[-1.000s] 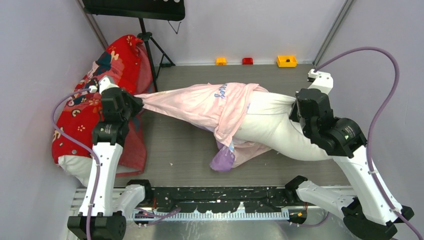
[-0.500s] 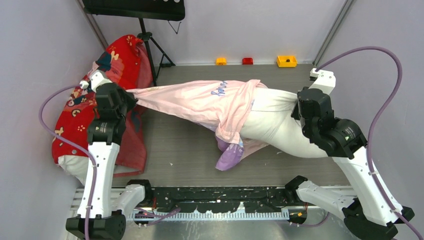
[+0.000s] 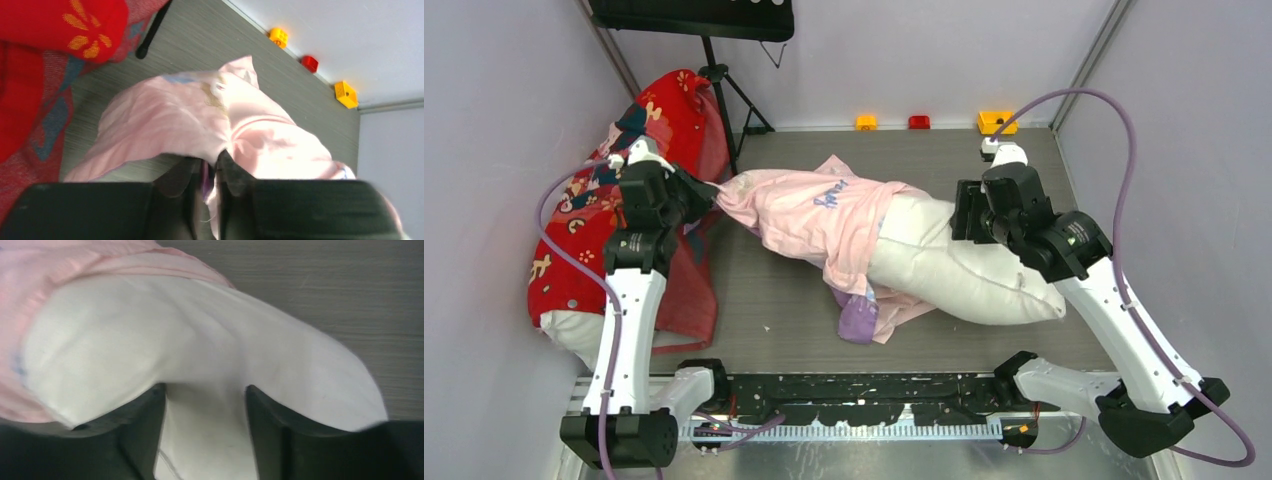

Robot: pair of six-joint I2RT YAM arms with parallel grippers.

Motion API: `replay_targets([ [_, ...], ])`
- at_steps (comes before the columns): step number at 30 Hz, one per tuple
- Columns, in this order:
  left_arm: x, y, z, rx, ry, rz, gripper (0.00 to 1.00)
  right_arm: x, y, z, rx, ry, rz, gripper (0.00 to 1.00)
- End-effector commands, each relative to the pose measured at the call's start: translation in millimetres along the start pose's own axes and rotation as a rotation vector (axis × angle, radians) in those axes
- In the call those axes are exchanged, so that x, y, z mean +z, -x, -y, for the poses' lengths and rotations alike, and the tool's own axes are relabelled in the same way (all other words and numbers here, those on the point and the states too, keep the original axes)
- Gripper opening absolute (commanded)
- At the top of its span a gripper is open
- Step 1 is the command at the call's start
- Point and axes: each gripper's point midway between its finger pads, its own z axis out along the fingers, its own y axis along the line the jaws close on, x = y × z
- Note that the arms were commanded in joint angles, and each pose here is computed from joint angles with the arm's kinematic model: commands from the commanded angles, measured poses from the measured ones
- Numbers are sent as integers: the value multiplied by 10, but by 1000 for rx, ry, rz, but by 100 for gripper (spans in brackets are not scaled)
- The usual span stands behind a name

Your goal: Remove the pillowcase from the pillow

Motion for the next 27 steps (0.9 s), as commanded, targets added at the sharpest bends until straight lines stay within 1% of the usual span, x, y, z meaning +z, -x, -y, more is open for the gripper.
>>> replay_targets([
  [1, -140, -46, 187, 95, -134, -30, 35, -143, 104, -381, 47, 228, 22, 81],
  [2, -182, -7, 134, 104, -106, -4, 48, -179, 91, -445, 50, 268, 10, 86],
  [4, -272, 115, 17, 102, -35, 67, 67, -264, 109, -543, 67, 326, -1, 90],
  [6, -361, 229, -11, 97, -11, 127, 76, -309, 153, -547, 74, 328, 0, 91],
  [7, -393, 259, 23, 94, -23, 137, 78, -313, 182, -537, 75, 317, 2, 91],
  [9, -434, 253, 192, 91, -100, 114, 81, -267, 181, -453, 73, 259, -5, 91],
  [12, -420, 166, 447, 83, -234, 51, 80, -178, 117, -366, 78, 193, -32, 91],
  [14, -380, 103, 578, 54, -294, 8, 79, -151, 13, -458, 88, 236, -81, 91],
  [16, -327, 12, 738, 67, -348, -40, 76, -97, -129, -578, 112, 287, -141, 91],
  [19, -234, -276, 969, 151, -379, -138, 75, -6, -434, -765, 159, 377, -244, 88],
  [22, -203, -536, 1184, 237, -406, -218, 75, 145, -800, -826, 227, 398, -334, 85],
  [27, -128, -888, 1421, 279, -455, -335, 73, 317, -1434, -840, 318, 419, -462, 79],
])
